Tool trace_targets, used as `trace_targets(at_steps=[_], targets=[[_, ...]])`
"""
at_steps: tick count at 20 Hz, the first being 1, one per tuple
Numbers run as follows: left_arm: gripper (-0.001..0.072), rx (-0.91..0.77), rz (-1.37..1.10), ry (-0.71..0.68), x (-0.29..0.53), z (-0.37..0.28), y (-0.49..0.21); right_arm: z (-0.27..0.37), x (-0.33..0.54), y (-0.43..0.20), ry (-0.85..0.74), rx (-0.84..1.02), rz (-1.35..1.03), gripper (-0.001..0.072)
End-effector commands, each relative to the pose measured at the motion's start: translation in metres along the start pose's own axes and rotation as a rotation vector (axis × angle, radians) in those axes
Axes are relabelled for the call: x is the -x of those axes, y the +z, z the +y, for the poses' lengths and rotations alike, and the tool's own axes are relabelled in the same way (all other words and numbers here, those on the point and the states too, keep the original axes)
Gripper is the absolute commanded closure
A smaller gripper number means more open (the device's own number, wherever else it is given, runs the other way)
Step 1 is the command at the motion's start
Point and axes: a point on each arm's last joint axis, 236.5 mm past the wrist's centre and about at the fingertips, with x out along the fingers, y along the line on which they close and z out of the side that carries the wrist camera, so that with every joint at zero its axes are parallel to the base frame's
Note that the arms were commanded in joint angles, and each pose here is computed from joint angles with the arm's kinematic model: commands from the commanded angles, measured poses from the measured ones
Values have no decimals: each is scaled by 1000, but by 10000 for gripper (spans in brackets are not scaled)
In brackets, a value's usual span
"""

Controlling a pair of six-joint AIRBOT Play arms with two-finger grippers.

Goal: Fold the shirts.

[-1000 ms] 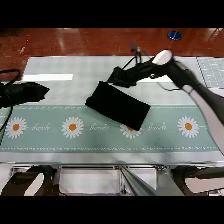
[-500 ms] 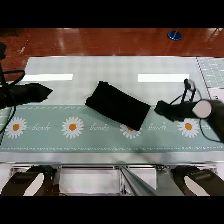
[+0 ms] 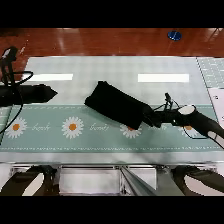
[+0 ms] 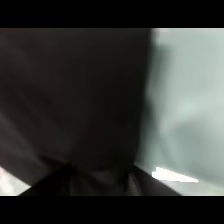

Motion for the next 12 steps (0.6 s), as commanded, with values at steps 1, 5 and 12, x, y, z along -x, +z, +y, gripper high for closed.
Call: trace_targets(at_steps=[1, 5, 12], targets=[[682, 17, 26, -7, -7, 2, -3, 35, -24, 9, 92, 71, 52, 489], [682, 20, 33, -6, -10, 3, -4, 102, -14, 20, 193, 272, 80, 692], [682, 40, 29, -41, -10, -5, -2, 190, 107, 69, 167, 514, -97, 692]])
